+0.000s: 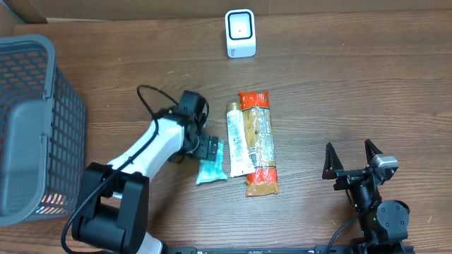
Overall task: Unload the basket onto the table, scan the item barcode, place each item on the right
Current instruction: 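Push the green pouch flat with the left gripper and release, then move the left gripper back into the basket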
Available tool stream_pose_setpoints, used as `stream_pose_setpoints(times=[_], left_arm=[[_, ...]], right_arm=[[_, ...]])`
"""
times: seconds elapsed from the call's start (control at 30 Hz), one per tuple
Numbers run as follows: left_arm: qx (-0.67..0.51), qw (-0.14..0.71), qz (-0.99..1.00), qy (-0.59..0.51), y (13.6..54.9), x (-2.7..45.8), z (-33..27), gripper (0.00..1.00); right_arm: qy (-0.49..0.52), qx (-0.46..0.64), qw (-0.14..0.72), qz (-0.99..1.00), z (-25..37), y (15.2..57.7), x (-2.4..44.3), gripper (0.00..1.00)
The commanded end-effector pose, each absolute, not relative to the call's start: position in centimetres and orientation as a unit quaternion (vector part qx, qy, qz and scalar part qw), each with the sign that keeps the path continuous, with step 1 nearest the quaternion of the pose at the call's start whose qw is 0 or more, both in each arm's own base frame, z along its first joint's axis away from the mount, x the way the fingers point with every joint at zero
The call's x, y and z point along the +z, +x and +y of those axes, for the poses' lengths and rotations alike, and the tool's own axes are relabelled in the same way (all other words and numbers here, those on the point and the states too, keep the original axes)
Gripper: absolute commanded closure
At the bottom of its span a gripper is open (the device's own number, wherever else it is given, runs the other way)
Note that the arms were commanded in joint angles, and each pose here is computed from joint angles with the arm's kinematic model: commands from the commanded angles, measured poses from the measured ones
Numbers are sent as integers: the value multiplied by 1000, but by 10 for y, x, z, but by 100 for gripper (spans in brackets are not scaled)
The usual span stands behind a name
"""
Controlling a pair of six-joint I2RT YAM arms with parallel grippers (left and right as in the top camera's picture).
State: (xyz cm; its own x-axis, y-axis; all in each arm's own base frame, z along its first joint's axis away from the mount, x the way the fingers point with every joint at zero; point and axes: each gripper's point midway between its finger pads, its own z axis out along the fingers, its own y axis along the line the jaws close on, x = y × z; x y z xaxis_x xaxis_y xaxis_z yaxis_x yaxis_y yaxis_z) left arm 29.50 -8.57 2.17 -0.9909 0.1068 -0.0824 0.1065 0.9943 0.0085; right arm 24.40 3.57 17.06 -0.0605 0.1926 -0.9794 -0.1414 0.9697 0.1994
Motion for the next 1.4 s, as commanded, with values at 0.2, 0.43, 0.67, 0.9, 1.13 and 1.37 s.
stream_pose_setpoints(times=[0.2,0.43,0.67,0.9,1.13,1.37], left_arm=[[80,183,979,35,384,168,-74,0],[45,314,948,5,407,312,-71,0],[49,423,903,-53,382,427,-19,0],[70,377,857,-345,331,420,110,10],[70,343,795,-496,283,408,192,10],[47,299,764,-570,251,382,235,9]], right_arm=[[20,119,688,716,34,244,169,0],[20,119,688,716,34,244,169,0],[21,119,688,716,34,244,169,0],[21,119,688,716,34,244,169,0],[20,119,688,716,34,244,169,0],[21,119,688,716,34,244,169,0]])
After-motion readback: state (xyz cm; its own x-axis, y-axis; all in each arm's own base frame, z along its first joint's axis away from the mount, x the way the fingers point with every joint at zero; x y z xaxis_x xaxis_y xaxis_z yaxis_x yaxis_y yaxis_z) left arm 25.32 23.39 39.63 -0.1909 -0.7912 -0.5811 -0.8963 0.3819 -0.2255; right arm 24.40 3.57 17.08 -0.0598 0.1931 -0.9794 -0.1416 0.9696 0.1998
